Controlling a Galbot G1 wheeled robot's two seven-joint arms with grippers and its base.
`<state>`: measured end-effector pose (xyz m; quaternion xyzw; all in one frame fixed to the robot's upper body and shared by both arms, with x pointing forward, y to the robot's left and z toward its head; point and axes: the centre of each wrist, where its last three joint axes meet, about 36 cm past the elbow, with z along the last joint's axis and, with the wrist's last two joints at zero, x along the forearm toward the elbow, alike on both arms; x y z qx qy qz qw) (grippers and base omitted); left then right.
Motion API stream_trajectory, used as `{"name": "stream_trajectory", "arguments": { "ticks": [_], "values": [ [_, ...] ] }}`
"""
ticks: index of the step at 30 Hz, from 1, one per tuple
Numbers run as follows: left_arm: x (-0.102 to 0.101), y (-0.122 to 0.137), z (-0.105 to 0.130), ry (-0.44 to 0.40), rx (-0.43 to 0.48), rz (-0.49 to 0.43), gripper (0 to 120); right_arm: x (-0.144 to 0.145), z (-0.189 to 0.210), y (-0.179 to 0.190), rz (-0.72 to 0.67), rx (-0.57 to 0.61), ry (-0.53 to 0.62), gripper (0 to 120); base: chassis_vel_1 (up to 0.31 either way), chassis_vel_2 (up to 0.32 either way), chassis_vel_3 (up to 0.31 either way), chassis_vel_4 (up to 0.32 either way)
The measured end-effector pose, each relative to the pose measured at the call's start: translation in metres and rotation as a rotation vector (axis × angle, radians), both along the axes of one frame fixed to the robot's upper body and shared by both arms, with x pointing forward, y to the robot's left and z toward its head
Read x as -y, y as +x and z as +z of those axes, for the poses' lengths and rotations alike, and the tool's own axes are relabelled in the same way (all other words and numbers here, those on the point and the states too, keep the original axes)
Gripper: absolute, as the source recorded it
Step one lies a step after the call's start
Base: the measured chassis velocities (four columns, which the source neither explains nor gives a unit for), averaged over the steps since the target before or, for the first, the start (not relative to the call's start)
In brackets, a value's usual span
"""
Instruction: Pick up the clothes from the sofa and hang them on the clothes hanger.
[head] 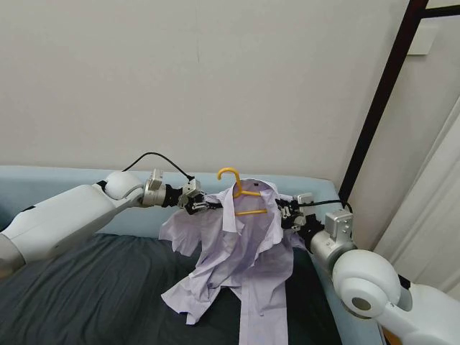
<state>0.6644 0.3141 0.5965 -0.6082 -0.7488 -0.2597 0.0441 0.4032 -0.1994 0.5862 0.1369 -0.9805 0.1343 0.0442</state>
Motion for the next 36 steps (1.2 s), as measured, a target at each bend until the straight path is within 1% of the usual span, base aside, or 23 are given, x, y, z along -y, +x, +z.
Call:
{"name": "stream_trajectory", "arguments": {
  "ticks": [2,3,5,7,8,11,12,14,16,22,24,26,27,29,30,31,34,35,36],
  "values": [
    [0.003,0.001,0.001,0.012,0.003,0.002,1,0.001,-0.003,-0.004,0.002,0.051,-0.089,0,0.000,0.000,0.000,0.000],
    [0.003,0.001,0.001,0.012,0.003,0.002,1,0.001,-0.003,-0.004,0.002,0.051,-0.089,0,0.000,0.000,0.000,0.000],
    [0.009,0.001,0.000,0.025,0.006,0.006,1,0.000,-0.006,-0.010,0.014,0.090,-0.173,0,0.000,0.000,0.000,0.000],
    [0.017,0.002,-0.001,0.028,0.006,0.007,1,-0.003,-0.005,-0.010,0.023,0.101,-0.211,0,0.000,0.000,0.000,0.000],
    [0.017,0.002,-0.001,0.028,0.006,0.007,1,-0.003,-0.005,-0.010,0.023,0.101,-0.211,0,0.000,0.000,0.000,0.000],
    [0.031,0.002,-0.004,0.024,0.004,0.006,1,-0.010,0.000,-0.004,0.034,0.108,-0.238,0,0.000,0.000,0.000,0.000],
    [0.031,0.002,-0.004,0.024,0.004,0.006,1,-0.010,0.000,-0.004,0.034,0.108,-0.238,0,0.000,0.000,0.000,0.000],
    [0.041,0.001,-0.005,0.010,0.002,0.007,1,-0.015,0.002,0.000,0.047,0.103,-0.242,0,0.000,0.000,0.000,0.000],
    [0.047,0.000,-0.004,0.005,0.001,0.003,1,-0.019,0.001,0.004,0.057,0.096,-0.245,0,0.000,0.000,0.000,0.000],
    [0.049,-0.001,-0.005,0.003,0.000,0.003,1,-0.021,-0.002,0.003,0.071,0.084,-0.248,0,0.000,0.000,0.000,0.000],
    [0.048,-0.002,-0.006,-0.008,-0.007,0.006,1,-0.022,-0.007,0.001,0.094,0.064,-0.227,0,0.000,0.000,0.000,0.000],
    [0.047,-0.003,-0.008,-0.010,-0.012,0.009,1,-0.022,-0.008,-0.001,0.113,0.061,-0.195,8,0.000,0.000,0.000,0.000],
    [0.047,-0.003,-0.008,-0.010,-0.012,0.009,1,-0.022,-0.008,-0.001,0.113,0.061,-0.195,8,0.000,0.000,0.000,0.000],
    [0.041,-0.001,-0.012,-0.017,-0.011,0.024,1,-0.019,-0.005,-0.006,0.140,0.061,-0.155,19,0.000,0.000,0.000,0.000],
    [0.038,0.000,-0.013,-0.023,-0.011,0.029,1,-0.017,-0.004,-0.008,0.151,0.064,-0.143,22,0.000,0.000,0.000,0.000],
    [0.038,0.000,-0.013,-0.023,-0.011,0.029,1,-0.017,-0.004,-0.008,0.151,0.064,-0.143,22,0.000,0.000,0.000,0.000],
    [0.031,0.001,-0.017,-0.037,-0.009,0.047,1,-0.012,0.000,-0.019,0.194,0.064,-0.107,38,0.000,0.000,0.000,0.000],
    [0.028,0.001,-0.018,-0.039,-0.009,0.052,1,-0.010,-0.001,-0.023,0.205,0.054,-0.110,41,0.000,0.000,0.000,0.000],
    [0.028,0.001,-0.018,-0.039,-0.009,0.052,1,-0.010,-0.001,-0.023,0.205,0.054,-0.110,41,0.000,0.000,0.000,0.000]
  ]
}}
